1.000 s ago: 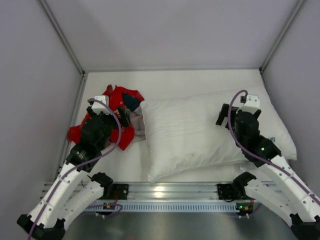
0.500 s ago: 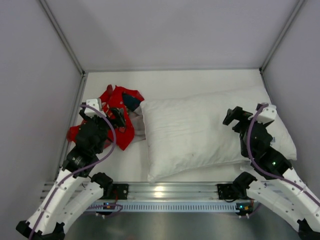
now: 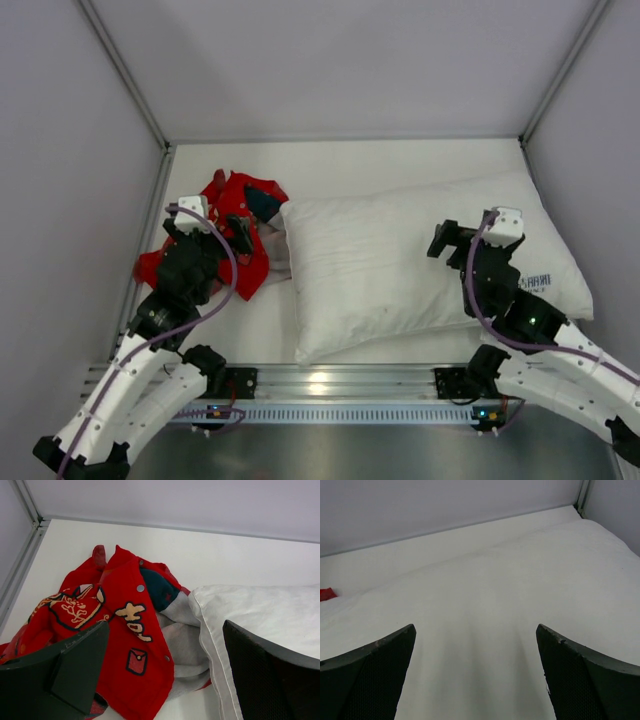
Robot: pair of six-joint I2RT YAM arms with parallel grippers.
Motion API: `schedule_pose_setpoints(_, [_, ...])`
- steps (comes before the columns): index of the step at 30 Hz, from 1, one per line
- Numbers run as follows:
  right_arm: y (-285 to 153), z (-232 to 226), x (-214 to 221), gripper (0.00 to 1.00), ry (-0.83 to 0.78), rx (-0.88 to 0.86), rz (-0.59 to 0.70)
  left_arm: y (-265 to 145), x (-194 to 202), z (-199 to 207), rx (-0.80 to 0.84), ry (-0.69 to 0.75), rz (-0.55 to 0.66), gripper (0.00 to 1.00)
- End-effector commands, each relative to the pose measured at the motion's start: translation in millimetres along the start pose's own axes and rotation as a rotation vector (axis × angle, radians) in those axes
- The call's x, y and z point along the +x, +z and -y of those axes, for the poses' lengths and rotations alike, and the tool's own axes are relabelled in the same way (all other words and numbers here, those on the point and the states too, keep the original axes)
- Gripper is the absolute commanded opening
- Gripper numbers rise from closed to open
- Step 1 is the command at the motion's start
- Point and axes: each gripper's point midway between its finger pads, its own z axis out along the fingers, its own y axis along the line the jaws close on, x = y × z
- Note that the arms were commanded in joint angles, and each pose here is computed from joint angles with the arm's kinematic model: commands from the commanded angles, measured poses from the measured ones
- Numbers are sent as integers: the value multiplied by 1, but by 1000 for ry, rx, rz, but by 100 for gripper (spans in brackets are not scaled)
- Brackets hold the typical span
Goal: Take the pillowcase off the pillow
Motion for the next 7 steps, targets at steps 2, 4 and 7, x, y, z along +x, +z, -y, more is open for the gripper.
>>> schedule_pose_setpoints(2, [4, -8, 0, 99, -57, 41, 7, 1, -11, 0, -8, -19, 50, 99])
schedule_pose_setpoints(4, [3, -12, 5, 99, -95, 32, -14, 1, -11, -2, -20, -19, 53, 99])
schedule_pose_setpoints(7, [2, -10, 7, 99, -140, 86, -13, 2, -8, -4, -34, -8, 50, 99])
